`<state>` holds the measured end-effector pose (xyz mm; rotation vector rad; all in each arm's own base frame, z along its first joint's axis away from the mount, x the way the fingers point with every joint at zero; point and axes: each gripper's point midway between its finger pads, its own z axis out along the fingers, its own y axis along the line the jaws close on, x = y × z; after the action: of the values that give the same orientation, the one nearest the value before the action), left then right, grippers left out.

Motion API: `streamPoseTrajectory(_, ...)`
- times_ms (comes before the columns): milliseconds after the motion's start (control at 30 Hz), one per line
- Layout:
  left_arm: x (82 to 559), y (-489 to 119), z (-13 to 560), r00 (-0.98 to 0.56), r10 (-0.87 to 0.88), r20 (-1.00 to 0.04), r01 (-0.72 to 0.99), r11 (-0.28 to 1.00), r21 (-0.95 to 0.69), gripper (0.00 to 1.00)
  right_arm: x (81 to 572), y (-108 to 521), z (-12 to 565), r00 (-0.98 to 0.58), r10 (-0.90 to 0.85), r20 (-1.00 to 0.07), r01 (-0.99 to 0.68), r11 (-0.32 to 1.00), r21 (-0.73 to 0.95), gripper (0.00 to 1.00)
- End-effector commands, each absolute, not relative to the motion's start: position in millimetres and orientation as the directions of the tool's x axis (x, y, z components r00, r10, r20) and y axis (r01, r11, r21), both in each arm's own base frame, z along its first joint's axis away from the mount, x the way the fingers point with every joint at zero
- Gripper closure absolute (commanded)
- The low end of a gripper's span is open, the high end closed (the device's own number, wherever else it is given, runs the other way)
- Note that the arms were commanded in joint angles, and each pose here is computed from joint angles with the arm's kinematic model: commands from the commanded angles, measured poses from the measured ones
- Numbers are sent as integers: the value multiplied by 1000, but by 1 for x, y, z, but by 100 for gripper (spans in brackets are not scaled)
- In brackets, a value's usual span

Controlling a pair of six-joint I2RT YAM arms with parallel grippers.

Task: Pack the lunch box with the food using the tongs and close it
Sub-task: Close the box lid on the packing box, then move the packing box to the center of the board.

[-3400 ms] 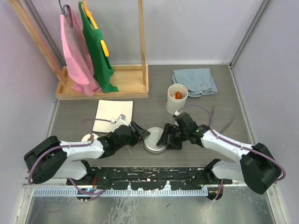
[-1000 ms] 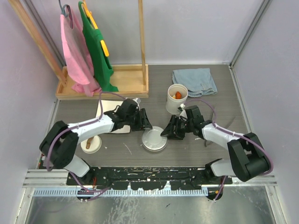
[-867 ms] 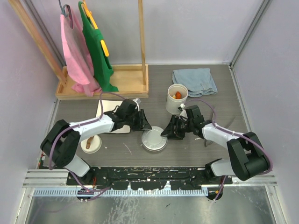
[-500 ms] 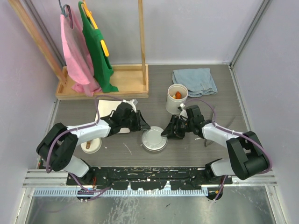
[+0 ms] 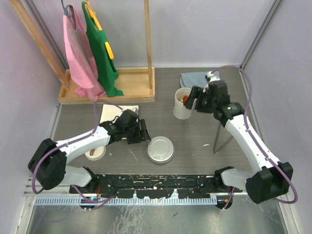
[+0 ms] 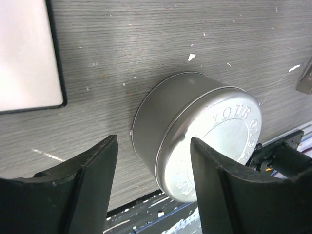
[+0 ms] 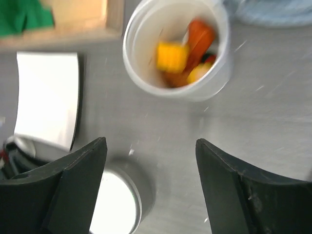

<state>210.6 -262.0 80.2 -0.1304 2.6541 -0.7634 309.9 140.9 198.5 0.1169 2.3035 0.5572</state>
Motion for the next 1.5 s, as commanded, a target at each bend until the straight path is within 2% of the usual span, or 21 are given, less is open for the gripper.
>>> streamPoseTrajectory(0,224,-253,120,-890,-213,-403,33,851,-524,32,354,68,243,-588,268,-763,86,959,271,21)
streamPoseTrajectory(100,229,-250,149,-864,-245,-440,56,821,-568,26,396,56,255,-601,336,-725,118,935,336,20)
streamPoseTrajectory(267,230,-216,155,-845,-294,-448,-6,841,-541,19,462,56,256,-611,380,-695,131,914,385,20)
streamPoseTrajectory(367,227,-181,147,-815,-374,-443,-111,851,-514,13,497,54,251,-618,400,-677,136,902,409,20)
streamPoseTrajectory(433,227,-154,140,-782,-454,-427,-209,837,-507,8,517,66,233,-674,396,-623,108,888,447,22)
streamPoseTrajectory(633,211,-91,120,-680,-619,-394,-430,771,-470,3,541,99,200,-766,383,-516,40,830,556,24)
streamPoseTrajectory(767,204,-54,118,-594,-693,-410,-535,720,-442,0,533,128,175,-848,309,-430,-18,795,606,26)
streamPoseTrajectory(1133,179,8,108,-395,-801,-449,-764,558,-323,2,460,162,148,-922,192,-337,-91,738,669,26)
streamPoseTrajectory(1300,179,13,105,-363,-808,-464,-784,534,-317,2,421,174,136,-941,144,-308,-108,731,674,26)
streamPoseTrajectory(1467,184,19,95,-371,-794,-481,-793,540,-281,2,402,175,135,-941,137,-309,-112,737,667,26)
